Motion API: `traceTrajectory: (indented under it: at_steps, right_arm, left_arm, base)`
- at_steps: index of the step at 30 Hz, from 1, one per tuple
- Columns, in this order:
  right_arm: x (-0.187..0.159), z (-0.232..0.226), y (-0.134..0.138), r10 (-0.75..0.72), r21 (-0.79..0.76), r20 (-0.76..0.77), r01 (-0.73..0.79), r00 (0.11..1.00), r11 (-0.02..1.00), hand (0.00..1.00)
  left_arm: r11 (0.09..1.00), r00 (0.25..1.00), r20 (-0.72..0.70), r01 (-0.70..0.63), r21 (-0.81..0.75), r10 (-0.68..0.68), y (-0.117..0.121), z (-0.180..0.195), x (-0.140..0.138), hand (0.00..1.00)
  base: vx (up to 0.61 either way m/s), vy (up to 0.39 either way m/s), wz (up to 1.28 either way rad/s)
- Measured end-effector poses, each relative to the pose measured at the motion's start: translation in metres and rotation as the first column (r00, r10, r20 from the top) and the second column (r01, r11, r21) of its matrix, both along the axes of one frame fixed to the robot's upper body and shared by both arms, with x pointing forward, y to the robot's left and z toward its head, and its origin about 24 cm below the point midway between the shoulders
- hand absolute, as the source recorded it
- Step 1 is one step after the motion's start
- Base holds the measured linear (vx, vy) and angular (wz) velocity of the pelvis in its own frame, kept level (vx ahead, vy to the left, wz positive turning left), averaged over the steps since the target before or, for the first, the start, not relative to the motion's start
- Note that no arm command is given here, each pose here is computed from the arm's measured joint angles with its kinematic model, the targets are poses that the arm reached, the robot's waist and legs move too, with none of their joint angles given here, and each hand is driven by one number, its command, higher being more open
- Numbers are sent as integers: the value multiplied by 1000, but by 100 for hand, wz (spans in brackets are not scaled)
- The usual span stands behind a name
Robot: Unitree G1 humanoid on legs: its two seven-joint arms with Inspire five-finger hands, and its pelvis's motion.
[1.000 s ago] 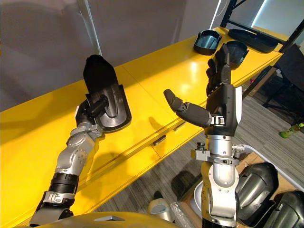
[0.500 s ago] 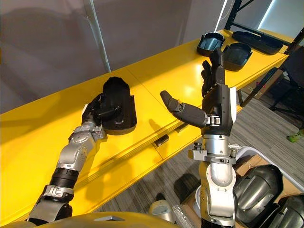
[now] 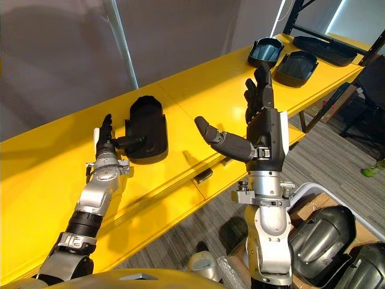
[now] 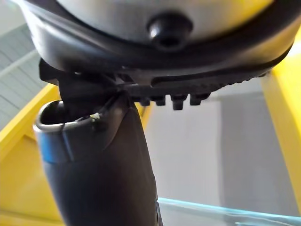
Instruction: Walk over and take three plastic housings, then place them on the shelf
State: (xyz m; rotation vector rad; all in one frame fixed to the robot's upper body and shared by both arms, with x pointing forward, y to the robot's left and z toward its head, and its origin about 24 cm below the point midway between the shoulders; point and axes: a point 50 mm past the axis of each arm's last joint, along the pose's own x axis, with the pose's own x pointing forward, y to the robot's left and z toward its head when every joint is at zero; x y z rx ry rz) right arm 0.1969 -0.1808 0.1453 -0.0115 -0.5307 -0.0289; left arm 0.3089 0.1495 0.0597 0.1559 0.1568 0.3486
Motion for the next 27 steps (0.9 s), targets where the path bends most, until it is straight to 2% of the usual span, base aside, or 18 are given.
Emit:
traceTrajectory:
  at_steps: [3,7,11,16,20,22,24,27]
  right_arm:
    - [-3,-4,3,9,9,-8,-9,1000,1000,100]
    - [-5,-5,12,36,79,4,-37,999,996,100]
    - [-4,-2,24,75,129,34,-79,997,988,100]
    - [-2,2,28,81,149,59,-89,995,985,100]
    - [2,10,33,108,193,107,-128,988,973,100]
    - [6,17,41,168,225,150,-200,974,954,100]
    - [9,23,50,214,217,174,-249,961,944,100]
    - [15,30,73,333,190,186,-367,924,911,100]
  left_arm:
    - [999,990,143,-2,39,-3,-7,29,-5,100]
    - [999,913,407,26,37,-38,-18,80,-17,100]
    - [997,846,530,78,-16,-57,-27,101,-29,100]
    - [973,762,648,170,-157,-29,-30,113,-52,100]
    - [961,684,729,209,-183,-10,-27,127,-67,100]
    - [955,642,767,225,-194,5,-24,132,-79,100]
    - [942,633,774,253,-220,11,-20,130,-87,100]
    - [930,658,752,251,-269,40,-13,118,-96,100]
  base:
    - [31,-5,5]
    - [20,-2,8]
    - [-11,-1,11]
    - [-13,-8,11]
    - [-5,-6,14]
    - [-5,-4,21]
    - [-7,-8,28]
    - [-10,-14,41]
